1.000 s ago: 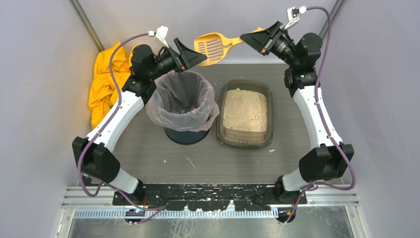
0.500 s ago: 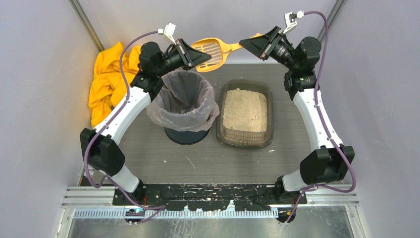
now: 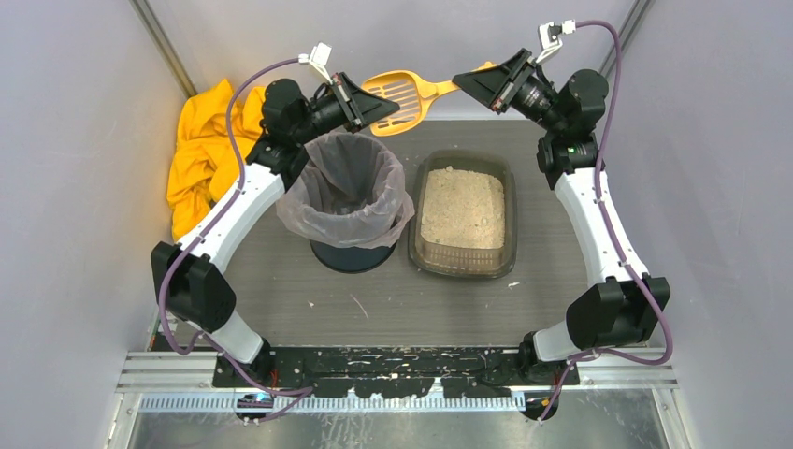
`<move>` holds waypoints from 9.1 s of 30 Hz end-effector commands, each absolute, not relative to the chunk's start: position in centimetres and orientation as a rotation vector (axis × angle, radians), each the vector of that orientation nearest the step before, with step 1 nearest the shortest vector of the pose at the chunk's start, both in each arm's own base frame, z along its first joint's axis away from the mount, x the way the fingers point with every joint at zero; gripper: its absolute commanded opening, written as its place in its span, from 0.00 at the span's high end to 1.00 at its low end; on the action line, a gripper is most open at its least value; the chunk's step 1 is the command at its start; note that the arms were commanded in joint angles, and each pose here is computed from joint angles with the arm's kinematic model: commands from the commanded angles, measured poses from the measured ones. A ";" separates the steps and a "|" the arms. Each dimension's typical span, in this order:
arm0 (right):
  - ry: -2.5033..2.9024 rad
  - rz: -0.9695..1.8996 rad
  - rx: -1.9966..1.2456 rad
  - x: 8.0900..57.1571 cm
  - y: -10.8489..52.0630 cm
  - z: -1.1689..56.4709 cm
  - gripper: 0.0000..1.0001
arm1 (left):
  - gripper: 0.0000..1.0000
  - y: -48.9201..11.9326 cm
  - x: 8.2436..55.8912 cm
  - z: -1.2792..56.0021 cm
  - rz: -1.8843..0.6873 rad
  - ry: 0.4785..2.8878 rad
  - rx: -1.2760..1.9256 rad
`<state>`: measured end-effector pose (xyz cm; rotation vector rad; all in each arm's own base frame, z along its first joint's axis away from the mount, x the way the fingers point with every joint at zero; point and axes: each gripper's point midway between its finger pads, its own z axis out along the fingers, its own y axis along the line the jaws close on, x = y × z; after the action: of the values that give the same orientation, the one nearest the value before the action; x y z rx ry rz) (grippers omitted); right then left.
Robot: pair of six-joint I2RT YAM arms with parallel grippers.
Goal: Clean the litter box
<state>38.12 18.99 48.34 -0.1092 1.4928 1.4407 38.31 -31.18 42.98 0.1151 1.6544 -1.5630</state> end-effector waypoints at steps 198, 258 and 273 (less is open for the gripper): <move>1.926 1.201 0.394 41.2 9.2 19.5 0.99 | 0.01 -25.3 38.7 39.8 -1.263 1.749 0.086; 1.278 1.564 0.378 41.0 3.7 38.7 0.99 | 0.02 -24.8 39.4 40.8 -1.258 1.729 0.087; 1.402 1.543 0.542 42.1 4.5 33.8 0.99 | 0.02 -25.0 39.8 40.1 -1.268 1.742 0.072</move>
<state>43.13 2.58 31.35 0.6638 1.4368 1.5549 39.94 -24.98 38.47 0.0308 1.8048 -1.2579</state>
